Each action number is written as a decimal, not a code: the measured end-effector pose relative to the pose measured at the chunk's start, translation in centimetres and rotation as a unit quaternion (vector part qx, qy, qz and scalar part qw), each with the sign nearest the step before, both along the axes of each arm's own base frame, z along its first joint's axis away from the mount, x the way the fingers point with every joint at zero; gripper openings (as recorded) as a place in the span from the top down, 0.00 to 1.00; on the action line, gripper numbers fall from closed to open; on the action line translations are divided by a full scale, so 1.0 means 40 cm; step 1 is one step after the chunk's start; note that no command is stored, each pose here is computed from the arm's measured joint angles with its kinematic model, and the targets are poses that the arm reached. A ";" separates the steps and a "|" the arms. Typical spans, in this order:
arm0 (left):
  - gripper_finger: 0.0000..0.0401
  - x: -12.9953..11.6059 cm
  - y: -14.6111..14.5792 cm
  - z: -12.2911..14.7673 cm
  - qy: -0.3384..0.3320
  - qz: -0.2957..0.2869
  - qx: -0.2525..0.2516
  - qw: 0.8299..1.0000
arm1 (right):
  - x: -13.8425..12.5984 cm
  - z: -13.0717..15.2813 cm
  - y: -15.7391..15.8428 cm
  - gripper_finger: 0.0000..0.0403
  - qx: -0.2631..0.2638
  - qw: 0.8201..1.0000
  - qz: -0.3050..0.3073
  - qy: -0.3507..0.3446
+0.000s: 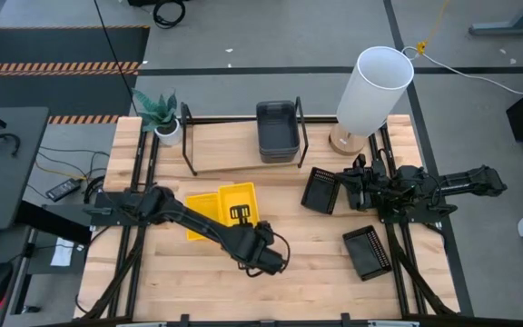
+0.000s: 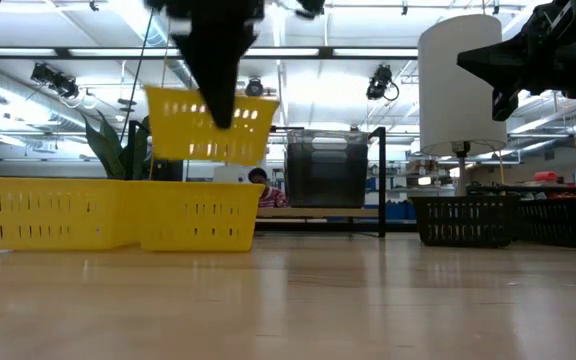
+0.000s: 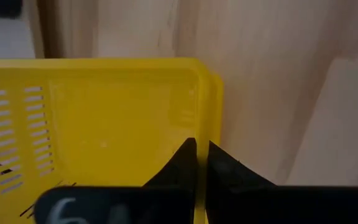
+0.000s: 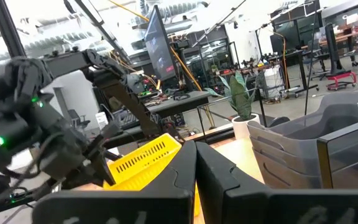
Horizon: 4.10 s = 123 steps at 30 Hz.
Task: Stack baskets on shelf by color
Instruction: Stack the right yellow bin on top of the middle yellow bin, then stack the left yellow bin on top of the right yellow bin
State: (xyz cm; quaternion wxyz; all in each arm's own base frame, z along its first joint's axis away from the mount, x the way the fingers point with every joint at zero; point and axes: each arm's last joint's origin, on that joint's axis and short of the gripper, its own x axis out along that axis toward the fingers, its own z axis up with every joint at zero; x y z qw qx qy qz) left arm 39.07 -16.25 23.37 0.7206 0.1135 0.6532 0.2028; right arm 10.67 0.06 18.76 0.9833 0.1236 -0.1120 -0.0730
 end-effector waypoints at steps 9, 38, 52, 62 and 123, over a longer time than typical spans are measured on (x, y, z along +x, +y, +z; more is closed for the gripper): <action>0.97 -0.014 -0.014 -0.071 0.017 -0.024 0.022 0.999 | 0.000 0.000 0.000 0.96 0.000 1.000 0.000 0.000; 0.60 -0.044 -0.029 -0.044 0.053 -0.043 -0.052 0.996 | 0.000 0.000 0.000 0.96 0.000 1.000 0.000 0.000; 0.71 -0.235 0.045 0.056 -0.046 -0.056 -0.053 0.996 | 0.000 0.000 0.000 0.96 0.000 1.000 0.000 0.000; 0.66 -0.359 0.088 -0.015 -0.077 0.021 -0.138 0.987 | 0.000 0.000 0.000 0.96 0.000 1.000 0.000 0.000; 0.99 -0.343 0.066 0.055 -0.102 0.053 -0.182 0.977 | 0.000 0.000 0.000 0.96 0.000 1.000 0.000 0.000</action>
